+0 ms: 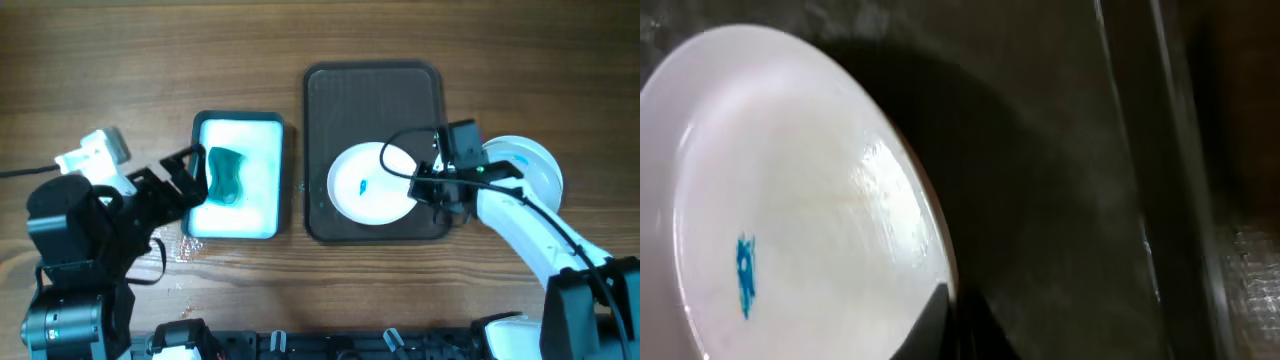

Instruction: Clean dirty plates on tray and stack at the side

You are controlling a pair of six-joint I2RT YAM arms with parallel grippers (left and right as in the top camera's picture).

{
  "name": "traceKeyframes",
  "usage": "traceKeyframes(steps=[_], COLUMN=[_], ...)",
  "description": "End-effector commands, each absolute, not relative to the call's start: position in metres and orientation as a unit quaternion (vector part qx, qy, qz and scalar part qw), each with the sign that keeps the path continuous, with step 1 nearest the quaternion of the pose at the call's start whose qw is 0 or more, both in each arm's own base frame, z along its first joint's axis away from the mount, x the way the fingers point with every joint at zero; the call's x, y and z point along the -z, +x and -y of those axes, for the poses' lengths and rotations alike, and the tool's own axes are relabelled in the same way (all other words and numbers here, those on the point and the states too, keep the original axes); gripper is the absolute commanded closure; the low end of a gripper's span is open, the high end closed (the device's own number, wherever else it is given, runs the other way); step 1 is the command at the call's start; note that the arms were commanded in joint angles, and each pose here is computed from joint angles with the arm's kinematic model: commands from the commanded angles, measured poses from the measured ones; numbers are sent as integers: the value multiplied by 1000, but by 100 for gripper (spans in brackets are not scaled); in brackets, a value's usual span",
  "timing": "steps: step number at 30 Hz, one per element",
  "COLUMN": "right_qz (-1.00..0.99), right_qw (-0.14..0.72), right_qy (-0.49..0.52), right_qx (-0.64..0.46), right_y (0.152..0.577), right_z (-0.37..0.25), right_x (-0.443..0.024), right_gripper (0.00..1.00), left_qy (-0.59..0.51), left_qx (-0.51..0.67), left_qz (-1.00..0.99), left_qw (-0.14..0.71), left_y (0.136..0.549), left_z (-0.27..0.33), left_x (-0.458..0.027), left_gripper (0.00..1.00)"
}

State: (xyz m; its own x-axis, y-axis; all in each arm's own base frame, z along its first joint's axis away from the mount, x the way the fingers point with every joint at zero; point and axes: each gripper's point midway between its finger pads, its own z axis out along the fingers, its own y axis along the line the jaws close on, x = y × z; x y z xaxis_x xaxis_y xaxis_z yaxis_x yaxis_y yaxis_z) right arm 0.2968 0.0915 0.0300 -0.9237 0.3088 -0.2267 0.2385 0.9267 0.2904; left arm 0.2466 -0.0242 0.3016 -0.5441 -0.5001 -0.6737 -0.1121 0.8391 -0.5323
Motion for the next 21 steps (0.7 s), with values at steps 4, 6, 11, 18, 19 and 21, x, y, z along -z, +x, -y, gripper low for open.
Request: traceKeyframes(steps=[4, 6, 11, 18, 19, 21], right_qz=[-980, -980, -981, -983, -983, -983], right_qw=[140, 138, 132, 121, 121, 121], right_qy=[48, 48, 49, 50, 50, 50], right_qx=[-135, -135, -133, -130, -130, -130], right_y=[293, 292, 289, 283, 283, 283], right_z=[-97, -97, -96, -95, -95, -95], right_x=[-28, -28, -27, -25, -25, -25], right_gripper=[60, 59, 59, 60, 59, 59], left_qy=[-265, -264, -250, -191, -189, -189], left_qx=[143, 178, 84, -13, -11, -8], left_qz=[-937, -940, -964, -980, -980, -979], left_qw=[176, 123, 36, 52, 57, 74], left_y=[230, 241, 264, 318, 323, 332], left_z=[10, 23, 9, 13, 14, 15], left_x=[-186, -169, -100, -24, -21, -20], left_gripper=[0, 0, 18, 66, 69, 88])
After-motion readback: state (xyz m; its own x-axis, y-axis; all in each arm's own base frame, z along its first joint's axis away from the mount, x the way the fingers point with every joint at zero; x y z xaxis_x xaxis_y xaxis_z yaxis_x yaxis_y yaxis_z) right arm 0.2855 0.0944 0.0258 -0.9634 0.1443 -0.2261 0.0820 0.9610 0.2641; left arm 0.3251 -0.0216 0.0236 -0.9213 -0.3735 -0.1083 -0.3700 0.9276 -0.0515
